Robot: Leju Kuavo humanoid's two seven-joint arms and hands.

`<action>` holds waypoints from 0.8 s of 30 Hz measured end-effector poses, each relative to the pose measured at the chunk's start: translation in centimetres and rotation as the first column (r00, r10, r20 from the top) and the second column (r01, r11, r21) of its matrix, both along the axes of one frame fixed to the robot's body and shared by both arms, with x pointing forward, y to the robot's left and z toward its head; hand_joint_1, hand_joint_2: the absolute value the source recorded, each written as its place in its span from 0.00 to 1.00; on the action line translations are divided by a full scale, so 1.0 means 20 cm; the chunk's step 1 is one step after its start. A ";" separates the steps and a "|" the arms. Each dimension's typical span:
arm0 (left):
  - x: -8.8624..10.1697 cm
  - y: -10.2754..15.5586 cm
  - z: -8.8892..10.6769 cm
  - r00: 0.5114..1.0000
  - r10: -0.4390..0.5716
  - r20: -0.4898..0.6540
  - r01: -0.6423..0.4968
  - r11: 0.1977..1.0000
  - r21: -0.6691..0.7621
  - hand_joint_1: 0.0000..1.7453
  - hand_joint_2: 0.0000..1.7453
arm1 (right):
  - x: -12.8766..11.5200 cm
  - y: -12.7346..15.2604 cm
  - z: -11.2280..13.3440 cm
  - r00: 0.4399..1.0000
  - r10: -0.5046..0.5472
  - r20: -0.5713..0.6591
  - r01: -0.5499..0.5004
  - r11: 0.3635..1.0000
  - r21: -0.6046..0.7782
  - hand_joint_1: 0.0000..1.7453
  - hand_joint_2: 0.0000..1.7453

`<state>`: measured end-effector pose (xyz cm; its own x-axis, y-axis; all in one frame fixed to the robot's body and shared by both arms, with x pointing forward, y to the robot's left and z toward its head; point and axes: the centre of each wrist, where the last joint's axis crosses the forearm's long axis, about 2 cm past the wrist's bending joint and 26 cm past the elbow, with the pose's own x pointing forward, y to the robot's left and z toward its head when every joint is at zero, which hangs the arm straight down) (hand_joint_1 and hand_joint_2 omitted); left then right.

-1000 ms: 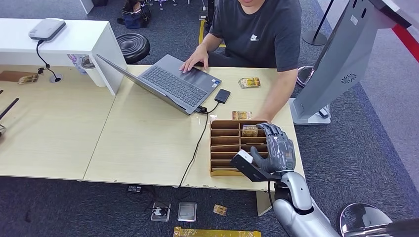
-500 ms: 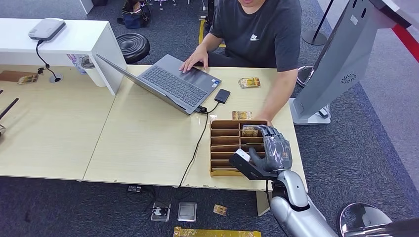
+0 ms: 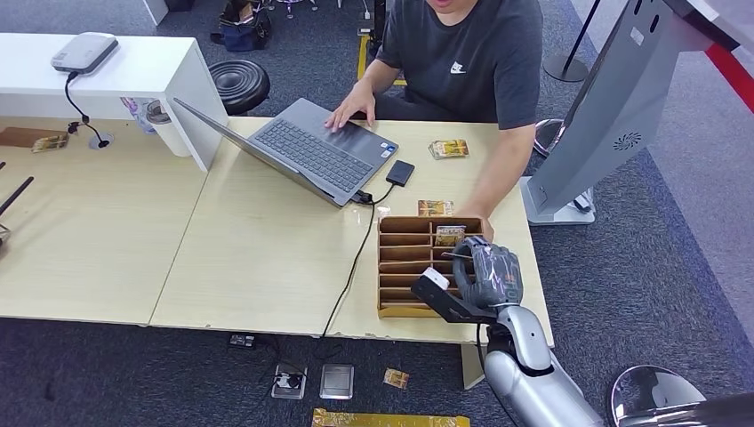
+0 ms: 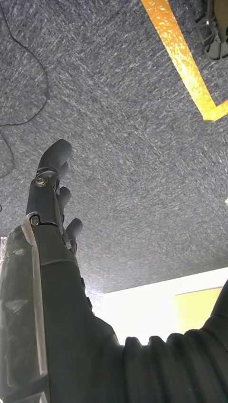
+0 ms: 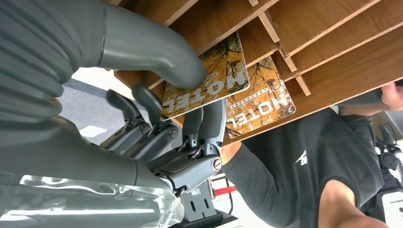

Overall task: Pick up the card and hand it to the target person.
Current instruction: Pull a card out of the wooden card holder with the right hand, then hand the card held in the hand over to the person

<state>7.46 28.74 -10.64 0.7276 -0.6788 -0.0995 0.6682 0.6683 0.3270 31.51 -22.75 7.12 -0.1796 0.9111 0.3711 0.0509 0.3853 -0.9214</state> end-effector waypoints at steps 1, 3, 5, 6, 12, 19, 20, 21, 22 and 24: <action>0.00 0.00 0.00 1.000 0.000 0.000 0.000 1.000 0.000 0.00 1.00 | 0.00 0.00 0.00 1.000 -0.001 0.001 0.001 1.000 0.001 1.00 1.00; 0.00 0.00 0.00 1.000 0.000 0.000 0.000 1.000 0.000 0.00 1.00 | 0.00 0.00 0.00 1.000 -0.002 0.002 0.002 1.000 0.001 0.99 1.00; 0.00 0.00 0.00 1.000 0.000 0.000 0.000 1.000 0.000 0.00 1.00 | 0.01 0.00 0.00 1.000 -0.001 0.004 0.001 1.000 0.001 0.99 1.00; 0.00 0.00 0.00 1.000 -0.001 0.000 0.001 1.000 0.000 0.00 1.00 | 0.01 0.00 0.00 1.000 -0.001 0.006 0.001 1.000 0.001 0.99 1.00; 0.00 0.00 0.00 1.000 -0.001 0.000 0.001 1.000 0.001 0.00 1.00 | 0.01 0.01 0.01 1.000 0.000 0.018 0.000 1.000 0.008 1.00 1.00; 0.00 0.00 0.00 1.000 -0.001 0.009 0.001 1.000 0.001 0.00 1.00 | 0.04 0.09 0.17 0.988 0.021 0.152 -0.032 0.997 0.071 1.00 1.00; 0.00 0.00 0.00 1.000 -0.002 0.010 0.002 1.000 0.001 0.00 1.00 | 0.05 0.11 0.22 0.983 0.027 0.179 -0.043 0.995 0.085 1.00 1.00; 0.00 0.00 0.00 1.000 -0.003 0.012 0.003 1.000 0.000 0.00 1.00 | 0.06 0.12 0.26 0.978 0.034 0.205 -0.054 0.994 0.097 1.00 1.00; 0.00 0.00 0.00 1.000 -0.005 0.013 0.005 1.000 -0.001 0.00 1.00 | 0.07 0.14 0.30 0.973 0.040 0.229 -0.066 0.992 0.108 1.00 1.00; 0.00 0.00 0.00 1.000 -0.009 0.016 0.009 1.000 -0.002 0.00 1.00 | 0.09 0.17 0.39 0.959 0.055 0.277 -0.094 0.987 0.130 1.00 1.00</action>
